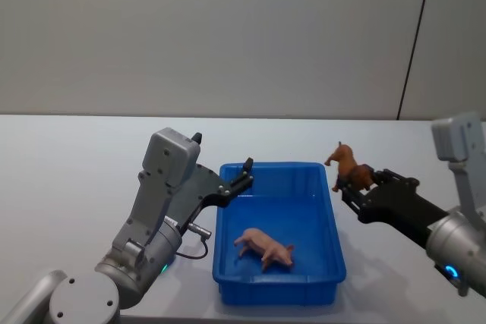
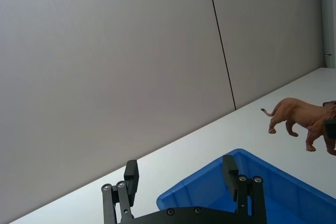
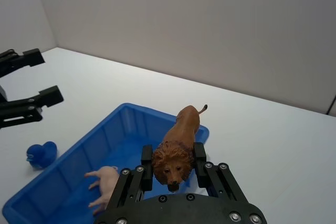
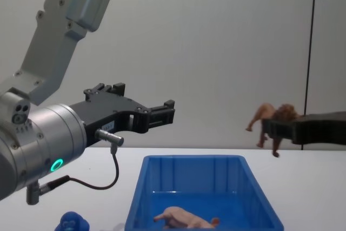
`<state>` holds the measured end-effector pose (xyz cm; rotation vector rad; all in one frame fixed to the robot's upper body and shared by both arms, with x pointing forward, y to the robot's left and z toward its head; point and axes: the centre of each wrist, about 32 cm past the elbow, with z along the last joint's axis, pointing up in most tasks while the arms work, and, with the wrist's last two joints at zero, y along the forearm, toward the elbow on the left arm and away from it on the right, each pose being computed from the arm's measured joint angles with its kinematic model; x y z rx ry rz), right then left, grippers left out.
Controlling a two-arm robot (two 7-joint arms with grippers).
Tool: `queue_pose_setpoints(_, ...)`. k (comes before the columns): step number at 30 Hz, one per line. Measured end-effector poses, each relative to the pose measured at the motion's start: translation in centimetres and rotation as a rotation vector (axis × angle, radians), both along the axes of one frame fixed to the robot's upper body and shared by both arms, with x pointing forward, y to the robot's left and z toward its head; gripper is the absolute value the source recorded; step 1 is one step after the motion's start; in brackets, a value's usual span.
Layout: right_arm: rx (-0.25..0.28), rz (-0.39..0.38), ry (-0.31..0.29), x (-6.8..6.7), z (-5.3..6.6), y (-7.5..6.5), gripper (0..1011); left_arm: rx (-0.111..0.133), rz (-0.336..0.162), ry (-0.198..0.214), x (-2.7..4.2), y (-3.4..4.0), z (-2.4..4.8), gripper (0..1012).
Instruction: Pick up the two dolls from the table and place them into the box.
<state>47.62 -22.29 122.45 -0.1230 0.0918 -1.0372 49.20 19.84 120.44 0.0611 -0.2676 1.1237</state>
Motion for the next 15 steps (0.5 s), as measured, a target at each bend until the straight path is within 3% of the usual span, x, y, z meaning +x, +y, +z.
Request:
queue_pose_setpoints(6,-0.010,0.029,0.015,0.3,0.4,1.2,437,0.000,0.000,0.000,0.00,0.00,0.00,1002)
queue_pose_setpoints(12,-0.039,0.051,0.042,0.6,0.1,2.3,441,0.000,0.000,0.000,0.00,0.00,0.00,1002)
queue_pose_setpoints(15,-0.055,0.058,0.051,0.8,-0.3,2.8,523,0.000,0.000,0.000,0.00,0.00,0.00,1001)
